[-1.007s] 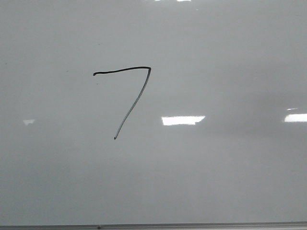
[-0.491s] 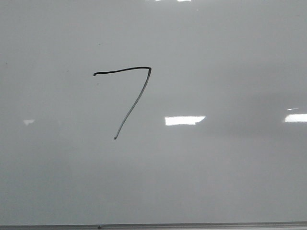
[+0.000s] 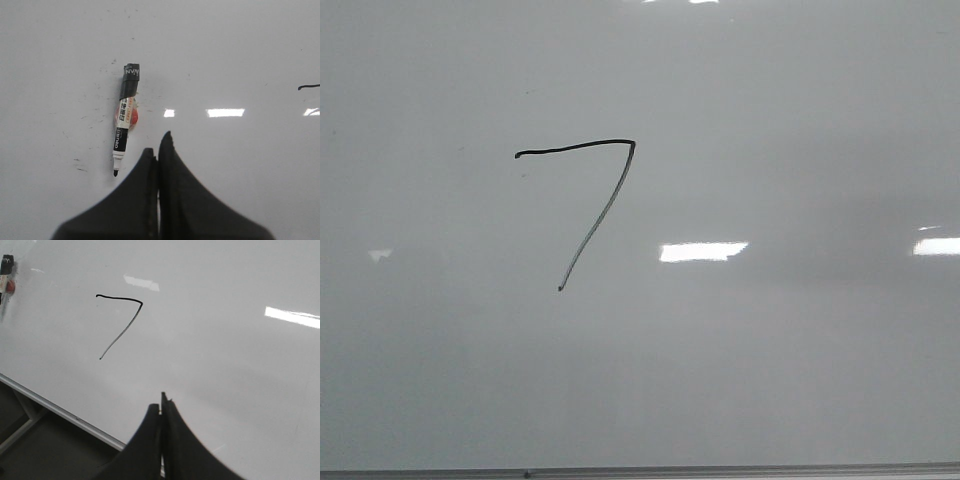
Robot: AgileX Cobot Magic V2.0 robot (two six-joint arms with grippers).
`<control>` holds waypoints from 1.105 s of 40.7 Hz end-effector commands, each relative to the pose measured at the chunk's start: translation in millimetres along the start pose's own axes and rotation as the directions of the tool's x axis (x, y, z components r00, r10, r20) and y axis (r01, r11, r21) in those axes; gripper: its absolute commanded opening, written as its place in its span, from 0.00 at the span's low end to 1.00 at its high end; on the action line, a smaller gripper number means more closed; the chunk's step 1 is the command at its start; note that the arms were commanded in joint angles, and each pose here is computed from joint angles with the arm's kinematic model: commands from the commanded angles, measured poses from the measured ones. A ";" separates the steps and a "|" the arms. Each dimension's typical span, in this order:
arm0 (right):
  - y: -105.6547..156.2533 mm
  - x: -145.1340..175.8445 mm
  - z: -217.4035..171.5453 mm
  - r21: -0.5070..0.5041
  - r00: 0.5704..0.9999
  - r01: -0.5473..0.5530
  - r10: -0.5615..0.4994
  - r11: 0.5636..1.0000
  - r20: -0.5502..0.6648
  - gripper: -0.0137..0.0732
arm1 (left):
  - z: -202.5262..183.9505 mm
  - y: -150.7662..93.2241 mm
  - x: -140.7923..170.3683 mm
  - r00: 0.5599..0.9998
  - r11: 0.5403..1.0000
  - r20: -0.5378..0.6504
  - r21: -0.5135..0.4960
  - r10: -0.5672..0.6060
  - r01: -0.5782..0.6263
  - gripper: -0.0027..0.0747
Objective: Write number 7 on whiteboard
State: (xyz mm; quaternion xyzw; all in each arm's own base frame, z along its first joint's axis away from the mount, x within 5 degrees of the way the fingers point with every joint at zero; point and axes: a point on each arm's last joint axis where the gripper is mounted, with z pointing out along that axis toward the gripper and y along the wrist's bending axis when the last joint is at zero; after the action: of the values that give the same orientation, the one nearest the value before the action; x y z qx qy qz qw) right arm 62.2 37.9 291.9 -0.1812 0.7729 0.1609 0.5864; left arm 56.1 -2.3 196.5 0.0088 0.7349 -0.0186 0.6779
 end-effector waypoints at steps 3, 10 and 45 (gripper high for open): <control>-6.3 -13.3 -2.9 0.081 0.992 0.047 -0.055 0.996 0.109 0.09 | -1.4 -0.1 -7.1 0.995 1.000 0.099 0.002 -0.007 0.007 0.01; -20.6 1.7 -0.8 0.239 0.976 -0.016 -0.037 0.971 0.216 0.09 | -1.4 -0.1 -7.1 0.995 1.000 0.099 0.002 -0.007 0.007 0.01; -34.5 98.0 1.1 0.457 0.956 -0.203 0.074 0.866 0.284 0.09 | -1.2 -0.1 -7.0 0.995 1.000 0.097 0.002 -0.007 0.007 0.01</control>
State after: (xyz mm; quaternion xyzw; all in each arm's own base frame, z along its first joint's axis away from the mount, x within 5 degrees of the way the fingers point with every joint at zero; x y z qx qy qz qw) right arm 55.8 0.6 186.0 0.0459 0.7523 0.0355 0.6563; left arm 56.1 -2.3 197.1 0.0087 0.7327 -0.0186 0.6803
